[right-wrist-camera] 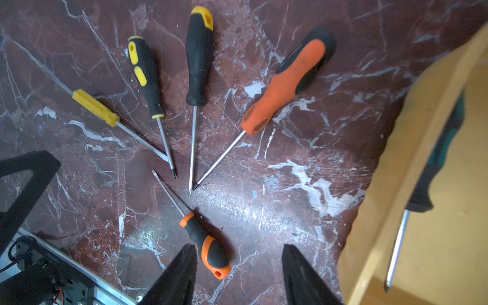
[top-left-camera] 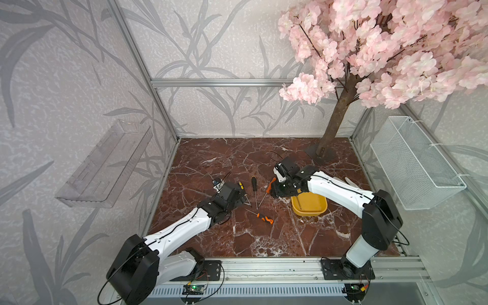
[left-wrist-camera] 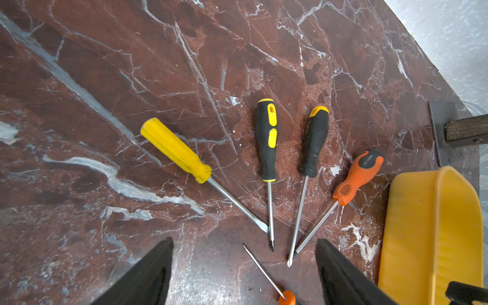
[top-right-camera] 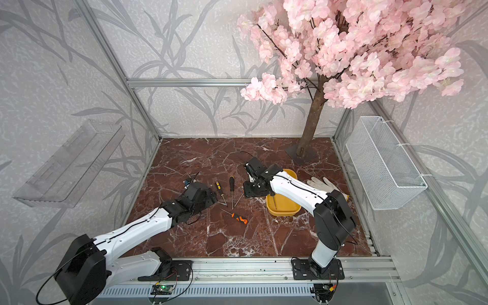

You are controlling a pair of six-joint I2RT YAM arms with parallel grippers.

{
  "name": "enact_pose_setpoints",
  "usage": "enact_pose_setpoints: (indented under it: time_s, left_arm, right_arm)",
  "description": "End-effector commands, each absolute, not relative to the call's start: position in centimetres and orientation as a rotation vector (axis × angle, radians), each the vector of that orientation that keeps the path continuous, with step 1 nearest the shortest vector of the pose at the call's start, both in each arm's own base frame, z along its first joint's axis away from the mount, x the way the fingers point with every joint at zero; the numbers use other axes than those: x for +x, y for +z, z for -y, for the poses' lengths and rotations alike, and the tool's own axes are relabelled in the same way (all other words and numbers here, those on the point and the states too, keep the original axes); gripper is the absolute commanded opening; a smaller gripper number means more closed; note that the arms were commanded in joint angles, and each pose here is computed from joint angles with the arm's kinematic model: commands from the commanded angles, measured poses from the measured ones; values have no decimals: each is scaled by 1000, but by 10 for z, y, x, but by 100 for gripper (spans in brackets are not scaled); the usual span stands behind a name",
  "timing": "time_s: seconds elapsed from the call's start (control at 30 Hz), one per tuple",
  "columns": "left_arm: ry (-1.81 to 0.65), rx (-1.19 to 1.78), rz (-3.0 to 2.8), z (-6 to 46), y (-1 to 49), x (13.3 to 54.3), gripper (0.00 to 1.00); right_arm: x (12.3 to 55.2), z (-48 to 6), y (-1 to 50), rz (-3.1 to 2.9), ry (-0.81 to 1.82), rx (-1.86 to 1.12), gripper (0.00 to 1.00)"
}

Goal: Put the screwdriver on the desktop into the storage box
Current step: Pick up the screwdriver from the center of the board.

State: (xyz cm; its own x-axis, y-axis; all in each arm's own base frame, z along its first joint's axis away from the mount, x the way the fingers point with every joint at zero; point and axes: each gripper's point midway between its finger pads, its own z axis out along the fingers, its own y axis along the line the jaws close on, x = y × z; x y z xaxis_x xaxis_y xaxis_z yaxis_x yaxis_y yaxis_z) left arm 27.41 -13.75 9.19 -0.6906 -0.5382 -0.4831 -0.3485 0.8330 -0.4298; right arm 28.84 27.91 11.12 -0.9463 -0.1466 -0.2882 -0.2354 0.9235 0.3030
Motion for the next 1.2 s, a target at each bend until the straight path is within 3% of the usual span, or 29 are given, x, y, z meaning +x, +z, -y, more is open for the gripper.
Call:
enact_pose_setpoints:
  time_s: [0.0, 0.57, 1.17]
  left_arm:
    - [-402, -656, -2404, 134, 87, 270, 86]
    - [-427, -651, -2391, 129, 91, 261, 86]
    - [-458, -658, -2367, 127, 92, 259, 86]
  right_arm:
    - [296, -292, 107, -2823, 514, -245, 56]
    - [357, -289, 55, -2908, 326, 58, 51]
    - [370, -281, 26, -2976, 197, 121, 42]
